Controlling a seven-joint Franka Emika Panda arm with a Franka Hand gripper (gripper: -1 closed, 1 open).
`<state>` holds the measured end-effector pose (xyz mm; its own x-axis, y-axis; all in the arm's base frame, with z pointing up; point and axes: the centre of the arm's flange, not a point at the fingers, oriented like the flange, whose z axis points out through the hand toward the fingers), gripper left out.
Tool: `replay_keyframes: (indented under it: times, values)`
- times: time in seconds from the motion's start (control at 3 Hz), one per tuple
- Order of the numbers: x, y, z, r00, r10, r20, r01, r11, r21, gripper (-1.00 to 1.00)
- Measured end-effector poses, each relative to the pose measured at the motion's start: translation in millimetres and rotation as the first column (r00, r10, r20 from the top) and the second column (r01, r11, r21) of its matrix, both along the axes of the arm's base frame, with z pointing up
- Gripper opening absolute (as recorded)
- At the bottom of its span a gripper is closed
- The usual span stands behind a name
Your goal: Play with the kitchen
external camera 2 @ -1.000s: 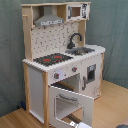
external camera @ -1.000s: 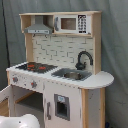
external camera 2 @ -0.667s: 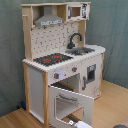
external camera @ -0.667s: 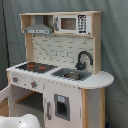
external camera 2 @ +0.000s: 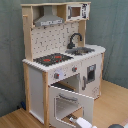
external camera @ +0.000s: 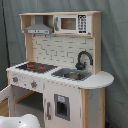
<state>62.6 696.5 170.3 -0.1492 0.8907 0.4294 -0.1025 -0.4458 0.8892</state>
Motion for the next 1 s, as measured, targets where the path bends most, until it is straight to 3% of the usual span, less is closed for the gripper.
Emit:
replay_keyframes:
  times: [0.33,1.0]
  values:
    - [16.5,-17.5,-10.4,0.9997,-0.024,0.000,0.024,0.998,0.060,1.00]
    - [49.2,-53.6,-12.3,0.9966,-0.082,-0.010,0.082,0.980,0.180,1.00]
